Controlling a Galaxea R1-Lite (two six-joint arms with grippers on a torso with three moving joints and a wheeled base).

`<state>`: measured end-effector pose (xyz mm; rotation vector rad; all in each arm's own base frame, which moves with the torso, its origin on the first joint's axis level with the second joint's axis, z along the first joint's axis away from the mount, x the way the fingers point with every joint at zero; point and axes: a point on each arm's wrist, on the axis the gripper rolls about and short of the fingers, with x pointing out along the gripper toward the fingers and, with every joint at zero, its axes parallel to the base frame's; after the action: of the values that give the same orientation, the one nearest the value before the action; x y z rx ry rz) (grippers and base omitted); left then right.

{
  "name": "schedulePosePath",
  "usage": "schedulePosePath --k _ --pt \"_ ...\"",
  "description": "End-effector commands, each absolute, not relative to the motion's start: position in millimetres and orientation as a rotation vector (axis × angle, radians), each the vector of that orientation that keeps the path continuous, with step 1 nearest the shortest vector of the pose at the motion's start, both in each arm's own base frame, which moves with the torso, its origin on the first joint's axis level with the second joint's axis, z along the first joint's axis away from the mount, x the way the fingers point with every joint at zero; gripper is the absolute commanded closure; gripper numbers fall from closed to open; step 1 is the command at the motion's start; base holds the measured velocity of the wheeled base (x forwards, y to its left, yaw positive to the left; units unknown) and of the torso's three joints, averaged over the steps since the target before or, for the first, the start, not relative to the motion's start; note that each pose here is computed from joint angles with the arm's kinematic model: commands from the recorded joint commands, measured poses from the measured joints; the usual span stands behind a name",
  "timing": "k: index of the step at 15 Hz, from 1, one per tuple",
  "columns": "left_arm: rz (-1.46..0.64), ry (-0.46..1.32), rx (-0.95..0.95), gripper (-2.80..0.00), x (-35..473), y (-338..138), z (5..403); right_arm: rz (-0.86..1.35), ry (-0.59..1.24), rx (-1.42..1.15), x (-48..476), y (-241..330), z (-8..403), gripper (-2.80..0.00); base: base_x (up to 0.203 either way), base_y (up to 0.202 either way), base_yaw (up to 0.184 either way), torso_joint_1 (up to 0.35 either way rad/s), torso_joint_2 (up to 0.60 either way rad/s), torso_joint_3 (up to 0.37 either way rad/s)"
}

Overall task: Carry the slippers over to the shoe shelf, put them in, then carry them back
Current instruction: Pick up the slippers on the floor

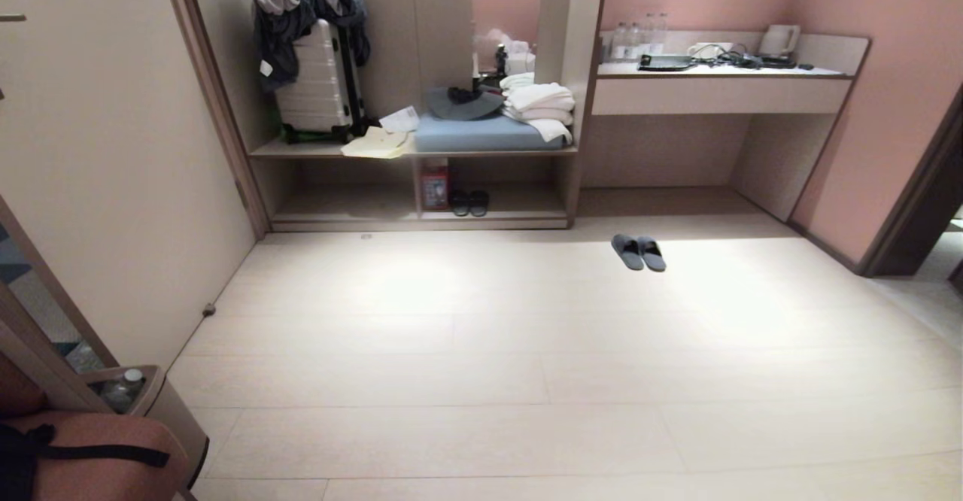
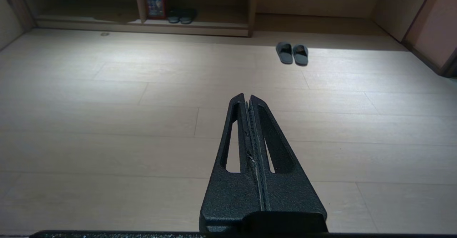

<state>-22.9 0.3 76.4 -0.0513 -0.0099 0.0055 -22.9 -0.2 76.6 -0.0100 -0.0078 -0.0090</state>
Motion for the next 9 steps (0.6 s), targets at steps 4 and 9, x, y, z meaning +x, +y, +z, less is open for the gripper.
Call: schedulePosePath --k 4,9 --pt "0.006 -0.008 -0.051 0.00 -22.8 0.3 76.3 -0.009 -0.008 -0.011 -22.9 -0.2 76.5 0.00 0.137 0.000 0.000 0.000 0.00 0.003" --pt "0.006 -0.005 -0.049 0.00 -23.0 0.3 76.5 -0.009 -0.008 -0.011 -22.9 -0.2 76.5 0.00 0.196 0.000 -0.001 0.003 0.00 0.003"
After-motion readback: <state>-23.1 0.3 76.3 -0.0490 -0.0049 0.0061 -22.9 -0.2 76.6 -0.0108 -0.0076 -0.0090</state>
